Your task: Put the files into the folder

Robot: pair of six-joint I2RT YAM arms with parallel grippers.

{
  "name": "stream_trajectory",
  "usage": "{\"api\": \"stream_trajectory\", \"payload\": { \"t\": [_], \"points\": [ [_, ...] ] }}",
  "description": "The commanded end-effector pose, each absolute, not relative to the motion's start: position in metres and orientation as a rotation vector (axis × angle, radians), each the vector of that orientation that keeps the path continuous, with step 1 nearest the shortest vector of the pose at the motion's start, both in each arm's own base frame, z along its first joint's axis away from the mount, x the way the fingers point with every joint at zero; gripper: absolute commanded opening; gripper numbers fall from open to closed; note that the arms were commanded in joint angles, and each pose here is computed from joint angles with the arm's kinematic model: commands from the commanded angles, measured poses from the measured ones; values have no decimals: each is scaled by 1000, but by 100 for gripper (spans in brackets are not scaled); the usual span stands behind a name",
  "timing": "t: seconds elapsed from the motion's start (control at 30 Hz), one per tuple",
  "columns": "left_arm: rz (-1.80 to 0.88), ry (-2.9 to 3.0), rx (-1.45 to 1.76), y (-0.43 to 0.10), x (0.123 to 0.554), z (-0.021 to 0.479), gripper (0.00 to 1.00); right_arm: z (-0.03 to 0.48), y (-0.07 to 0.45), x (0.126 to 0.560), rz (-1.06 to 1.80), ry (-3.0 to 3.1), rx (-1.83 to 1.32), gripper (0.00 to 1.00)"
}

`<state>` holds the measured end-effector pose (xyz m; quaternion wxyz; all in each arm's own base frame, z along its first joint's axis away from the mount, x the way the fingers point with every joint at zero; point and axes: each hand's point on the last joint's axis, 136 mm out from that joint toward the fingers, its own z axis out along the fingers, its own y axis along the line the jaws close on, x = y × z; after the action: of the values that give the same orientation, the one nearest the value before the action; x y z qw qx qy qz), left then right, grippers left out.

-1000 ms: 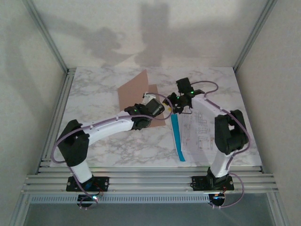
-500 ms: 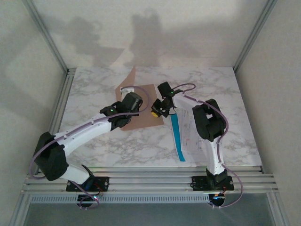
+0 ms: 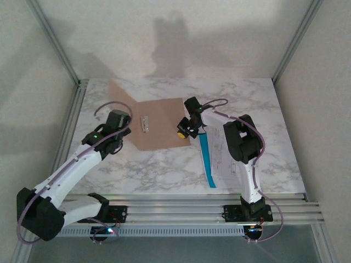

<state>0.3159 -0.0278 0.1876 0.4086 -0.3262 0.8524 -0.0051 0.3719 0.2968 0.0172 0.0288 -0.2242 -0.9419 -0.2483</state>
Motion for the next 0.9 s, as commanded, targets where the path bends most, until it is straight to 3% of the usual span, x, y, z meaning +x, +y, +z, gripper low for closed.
{"api": "stream_trajectory", "payload": {
  "t": [0.0, 0.1, 0.2, 0.37, 0.6, 0.67, 0.8, 0.87],
  "points": [
    [159, 2215, -1152, 25, 265, 151, 61, -21, 260, 326, -448, -2798, -797, 0],
    [125, 2151, -1286, 46, 258, 163, 72, -18, 261, 322, -469, -2784, -806, 0],
    [80, 2072, -1307, 52, 268, 193, 74, -18, 263, 316, -484, -2760, -802, 0],
    [-31, 2095, -1273, 36, 298, 216, 73, -17, 261, 302, -473, -2734, -803, 0],
    [-285, 2234, -1069, -30, 339, 202, 65, -3, 260, 290, -524, -2750, -786, 0],
    [-329, 2286, -1007, -55, 344, 192, 63, 13, 264, 300, -586, -2809, -720, 8],
    [-440, 2383, -859, -114, 351, 173, 59, 53, 259, 318, -648, -2965, -577, 38],
    [-481, 2417, -799, -139, 355, 165, 56, 63, 246, 318, -627, -3008, -568, 43]
  ]
}}
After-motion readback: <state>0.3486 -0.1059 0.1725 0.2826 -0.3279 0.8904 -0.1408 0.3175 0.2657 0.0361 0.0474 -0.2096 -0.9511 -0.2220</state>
